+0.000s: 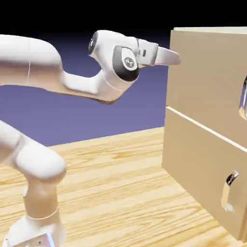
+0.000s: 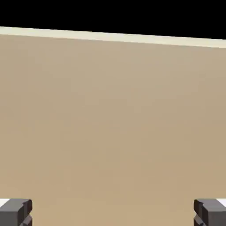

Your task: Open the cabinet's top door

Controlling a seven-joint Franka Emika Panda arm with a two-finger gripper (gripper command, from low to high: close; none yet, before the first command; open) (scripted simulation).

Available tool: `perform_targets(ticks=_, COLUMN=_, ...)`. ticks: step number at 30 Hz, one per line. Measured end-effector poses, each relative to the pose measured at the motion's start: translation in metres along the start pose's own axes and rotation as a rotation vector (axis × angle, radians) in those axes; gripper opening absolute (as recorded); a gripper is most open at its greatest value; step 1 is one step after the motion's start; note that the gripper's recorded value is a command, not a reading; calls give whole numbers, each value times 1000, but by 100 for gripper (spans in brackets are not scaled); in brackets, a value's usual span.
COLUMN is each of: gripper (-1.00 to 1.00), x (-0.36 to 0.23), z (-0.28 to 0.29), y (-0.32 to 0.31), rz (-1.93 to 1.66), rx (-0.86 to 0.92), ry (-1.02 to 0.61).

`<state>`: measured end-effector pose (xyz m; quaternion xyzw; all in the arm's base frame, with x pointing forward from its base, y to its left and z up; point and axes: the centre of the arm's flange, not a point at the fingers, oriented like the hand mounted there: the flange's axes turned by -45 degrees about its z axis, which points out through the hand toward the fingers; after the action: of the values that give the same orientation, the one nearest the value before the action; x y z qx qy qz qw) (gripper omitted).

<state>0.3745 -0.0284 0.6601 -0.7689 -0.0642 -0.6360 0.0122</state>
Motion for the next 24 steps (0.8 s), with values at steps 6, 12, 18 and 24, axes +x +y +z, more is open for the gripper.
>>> perform_targets(ticks=6, gripper=0, x=9, z=-6, y=31, rz=12, rx=-6, ry=88)
perform_targets(ticks=12, gripper=0, x=6, z=-3, y=67, rz=27, rx=-16, ry=155)
perform_targets(ticks=18, gripper=0, x=-10, z=9, y=106, rz=43, rx=-29, ry=199)
perform_targets(ticks=24, gripper=0, x=-39, z=30, y=145, rz=58, rx=-45, ry=218)
